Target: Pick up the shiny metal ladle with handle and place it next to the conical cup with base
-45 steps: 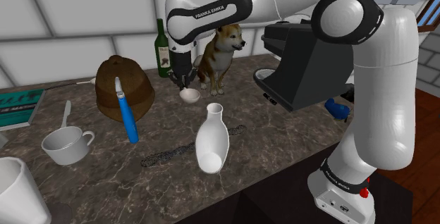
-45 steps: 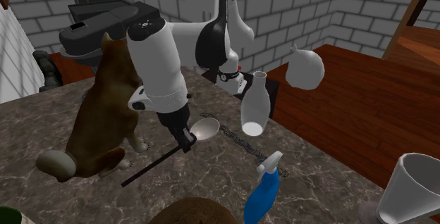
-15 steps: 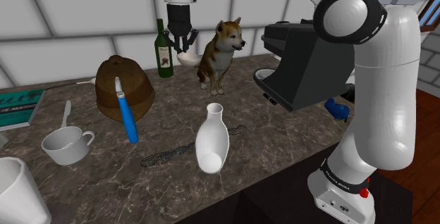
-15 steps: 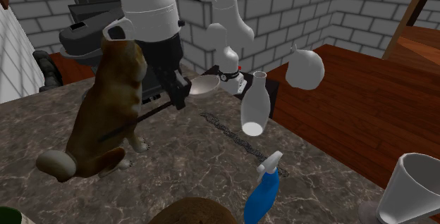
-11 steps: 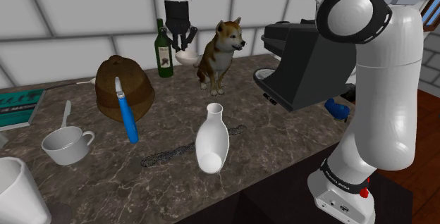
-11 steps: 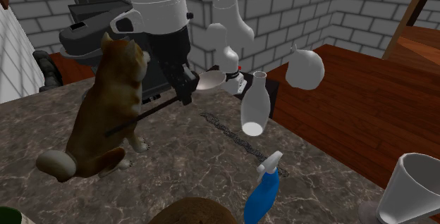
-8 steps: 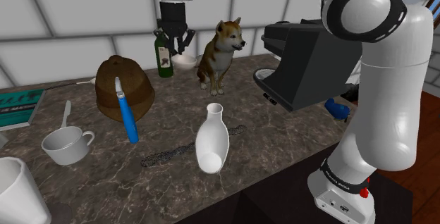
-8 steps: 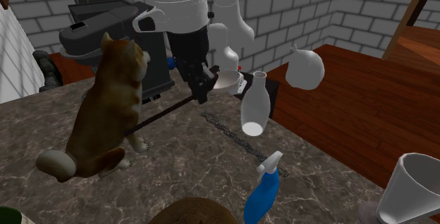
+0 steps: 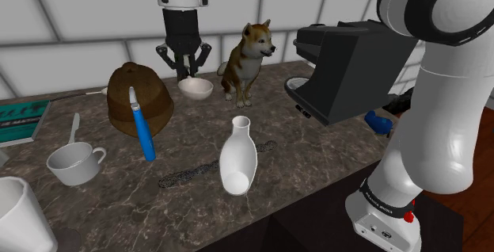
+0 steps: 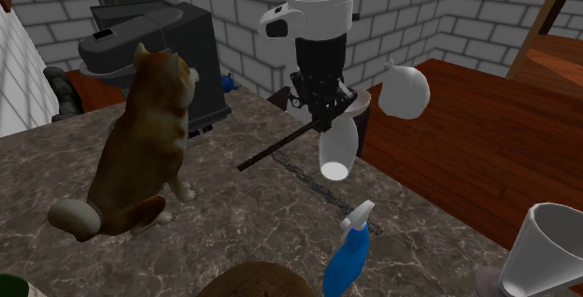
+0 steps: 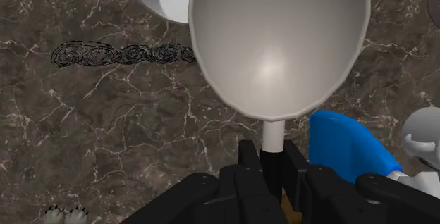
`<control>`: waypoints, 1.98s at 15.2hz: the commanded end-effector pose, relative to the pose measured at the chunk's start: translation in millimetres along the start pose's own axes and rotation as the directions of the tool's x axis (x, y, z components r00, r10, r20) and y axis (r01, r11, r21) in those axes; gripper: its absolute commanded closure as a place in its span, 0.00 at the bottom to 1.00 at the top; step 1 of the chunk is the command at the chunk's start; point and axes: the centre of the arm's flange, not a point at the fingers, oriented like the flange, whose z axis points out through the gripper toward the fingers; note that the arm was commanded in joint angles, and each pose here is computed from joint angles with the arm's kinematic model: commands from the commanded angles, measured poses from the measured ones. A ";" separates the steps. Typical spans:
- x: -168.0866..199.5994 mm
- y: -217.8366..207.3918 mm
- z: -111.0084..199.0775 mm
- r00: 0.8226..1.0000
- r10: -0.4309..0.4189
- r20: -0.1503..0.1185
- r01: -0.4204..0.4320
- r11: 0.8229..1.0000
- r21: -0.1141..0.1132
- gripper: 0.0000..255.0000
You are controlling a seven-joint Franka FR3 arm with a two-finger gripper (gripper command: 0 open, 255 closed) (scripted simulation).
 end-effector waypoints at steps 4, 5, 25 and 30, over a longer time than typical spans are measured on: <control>-55.3 -32.2 4.9 1.000 0.001 0.000 -0.001 1.000 0.000 1.00; -66.6 -39.1 6.1 1.000 0.001 0.000 -0.001 1.000 0.000 1.00; -204.7 -125.4 63.5 1.000 0.001 0.000 -0.001 1.000 0.000 1.00; -201.9 -125.1 89.7 1.000 0.001 0.000 -0.001 1.000 0.000 1.00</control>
